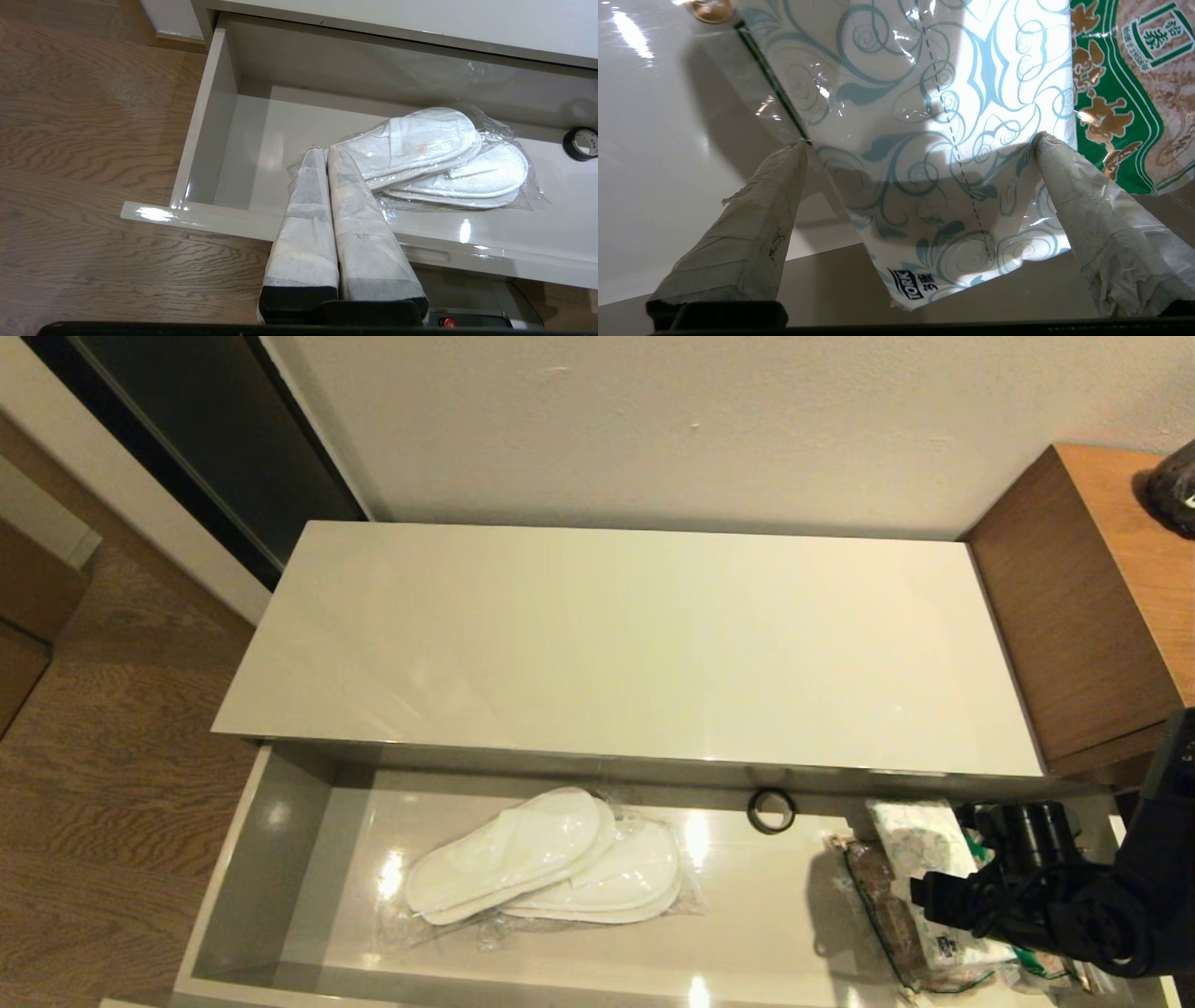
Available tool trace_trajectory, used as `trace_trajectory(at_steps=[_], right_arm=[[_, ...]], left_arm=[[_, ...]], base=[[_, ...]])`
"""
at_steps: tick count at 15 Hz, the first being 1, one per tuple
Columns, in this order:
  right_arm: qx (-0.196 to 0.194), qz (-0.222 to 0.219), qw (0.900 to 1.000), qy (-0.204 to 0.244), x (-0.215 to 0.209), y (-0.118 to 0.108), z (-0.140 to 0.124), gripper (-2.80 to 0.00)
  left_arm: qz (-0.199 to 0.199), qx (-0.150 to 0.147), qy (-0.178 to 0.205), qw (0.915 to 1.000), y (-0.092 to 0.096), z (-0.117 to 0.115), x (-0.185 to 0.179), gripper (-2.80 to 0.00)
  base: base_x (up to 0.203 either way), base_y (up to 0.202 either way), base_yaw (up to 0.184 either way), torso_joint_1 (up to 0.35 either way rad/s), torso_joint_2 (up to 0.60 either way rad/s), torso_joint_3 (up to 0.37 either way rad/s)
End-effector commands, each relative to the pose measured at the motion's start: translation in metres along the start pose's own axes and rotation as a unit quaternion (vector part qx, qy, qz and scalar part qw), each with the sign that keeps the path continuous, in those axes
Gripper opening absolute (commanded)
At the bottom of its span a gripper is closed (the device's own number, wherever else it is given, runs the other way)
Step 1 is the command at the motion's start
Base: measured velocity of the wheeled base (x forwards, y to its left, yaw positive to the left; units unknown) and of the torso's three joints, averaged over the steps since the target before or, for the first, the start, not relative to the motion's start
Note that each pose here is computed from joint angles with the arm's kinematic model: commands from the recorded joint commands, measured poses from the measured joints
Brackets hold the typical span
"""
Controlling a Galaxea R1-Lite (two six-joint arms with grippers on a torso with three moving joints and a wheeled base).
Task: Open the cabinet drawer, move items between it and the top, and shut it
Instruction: Take out the tissue from the drawer
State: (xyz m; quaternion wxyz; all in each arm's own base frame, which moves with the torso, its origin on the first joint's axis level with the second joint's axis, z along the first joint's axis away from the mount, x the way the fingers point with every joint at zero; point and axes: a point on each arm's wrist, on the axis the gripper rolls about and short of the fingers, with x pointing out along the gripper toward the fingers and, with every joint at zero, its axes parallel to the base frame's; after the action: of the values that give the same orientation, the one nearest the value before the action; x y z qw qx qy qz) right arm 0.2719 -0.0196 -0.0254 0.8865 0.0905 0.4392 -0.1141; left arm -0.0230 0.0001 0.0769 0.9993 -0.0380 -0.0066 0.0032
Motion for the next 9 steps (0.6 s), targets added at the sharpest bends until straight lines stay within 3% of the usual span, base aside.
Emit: trace_trajectory(at_steps=[1,9], right_arm=[[0.005,-0.005,1.000,0.005,0.005,-0.003,-0.001,0.00],[0.012,-0.006,1.000,-0.019,0.020,-0.009,-0.001,0.00]], left_arm=[[0.000,0.000,0.000,1.0000,0.000,0.000,0.000,-2.80],[0.000,0.000,0.000,1.0000,0.000,0.000,0.000,-2.80]], base=[[0.000,0.000,0.000,0.000,0.00,0.000],[0.000,0.000,0.000,0.000,0.00,0.000]])
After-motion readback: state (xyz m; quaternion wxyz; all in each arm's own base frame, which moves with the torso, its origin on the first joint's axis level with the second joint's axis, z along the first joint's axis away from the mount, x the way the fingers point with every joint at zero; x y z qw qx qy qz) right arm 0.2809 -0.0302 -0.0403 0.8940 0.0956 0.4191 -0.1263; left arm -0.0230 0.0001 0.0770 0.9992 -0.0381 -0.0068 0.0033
